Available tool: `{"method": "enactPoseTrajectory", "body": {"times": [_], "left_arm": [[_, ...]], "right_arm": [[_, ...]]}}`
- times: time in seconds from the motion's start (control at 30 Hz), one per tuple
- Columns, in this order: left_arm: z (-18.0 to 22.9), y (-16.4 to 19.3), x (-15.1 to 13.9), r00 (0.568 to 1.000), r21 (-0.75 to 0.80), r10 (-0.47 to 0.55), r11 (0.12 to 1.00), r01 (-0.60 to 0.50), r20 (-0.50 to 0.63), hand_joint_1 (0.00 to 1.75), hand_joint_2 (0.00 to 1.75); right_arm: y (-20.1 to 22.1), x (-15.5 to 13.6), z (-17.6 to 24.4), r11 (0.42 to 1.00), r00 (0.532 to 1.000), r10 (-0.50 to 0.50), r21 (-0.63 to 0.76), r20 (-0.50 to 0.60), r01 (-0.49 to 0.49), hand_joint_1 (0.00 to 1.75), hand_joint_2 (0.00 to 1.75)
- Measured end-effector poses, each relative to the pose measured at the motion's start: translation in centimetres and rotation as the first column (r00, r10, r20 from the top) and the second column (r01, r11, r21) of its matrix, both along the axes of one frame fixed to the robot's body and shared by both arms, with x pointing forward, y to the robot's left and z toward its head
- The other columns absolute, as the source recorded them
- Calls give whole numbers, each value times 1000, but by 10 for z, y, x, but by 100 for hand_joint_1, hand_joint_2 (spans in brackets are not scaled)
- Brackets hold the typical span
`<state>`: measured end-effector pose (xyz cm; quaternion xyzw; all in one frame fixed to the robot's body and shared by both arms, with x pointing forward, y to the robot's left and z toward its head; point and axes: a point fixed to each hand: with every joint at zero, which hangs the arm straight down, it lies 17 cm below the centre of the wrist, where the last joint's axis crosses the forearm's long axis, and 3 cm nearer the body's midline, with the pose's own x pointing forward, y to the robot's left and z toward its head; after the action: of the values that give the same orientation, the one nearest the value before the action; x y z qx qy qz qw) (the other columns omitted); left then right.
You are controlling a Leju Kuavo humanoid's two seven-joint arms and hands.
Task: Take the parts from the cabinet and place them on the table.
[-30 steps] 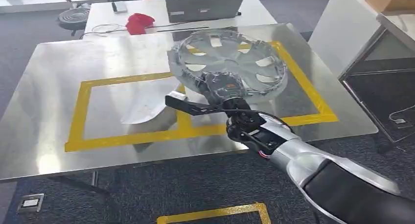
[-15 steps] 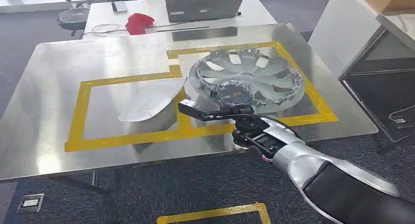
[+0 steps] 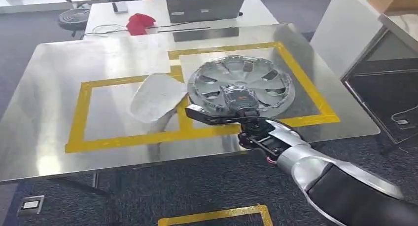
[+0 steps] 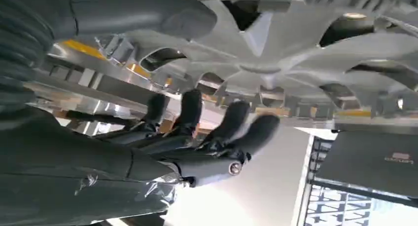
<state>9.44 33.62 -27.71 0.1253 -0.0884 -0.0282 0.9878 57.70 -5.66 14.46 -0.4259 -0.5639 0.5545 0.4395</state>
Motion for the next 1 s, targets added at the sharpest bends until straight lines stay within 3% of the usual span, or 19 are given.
{"method": "enactPoseTrajectory", "body": {"times": [0.4, 0.7, 0.8, 0.87, 1.0], "left_arm": [[0, -1, -2, 1000, -5, -3, 1000, 3, -11, 0, 0], [-1, -1, -4, 1000, -7, 8, 1000, -8, -22, 0, 0], [-1, 0, -5, 1000, -4, 12, 1000, -12, -23, 0, 0], [-1, 0, -5, 1000, -4, 15, 1000, -15, -23, 0, 0], [-1, 0, -6, 1000, -3, 19, 1000, -19, -24, 0, 0]], "right_arm": [[-3, 2, 0, 999, 1000, 10, 41, -2, -10, 0, 175], [6, 3, 14, 933, 996, 84, 353, -39, -65, 0, 175], [18, -1, 29, 849, 987, 160, 513, -20, -127, 0, 175], [29, -4, 43, 754, 975, 223, 636, -17, -162, 0, 175], [46, -17, 82, 435, 944, 331, 886, 8, -160, 0, 175]]}}
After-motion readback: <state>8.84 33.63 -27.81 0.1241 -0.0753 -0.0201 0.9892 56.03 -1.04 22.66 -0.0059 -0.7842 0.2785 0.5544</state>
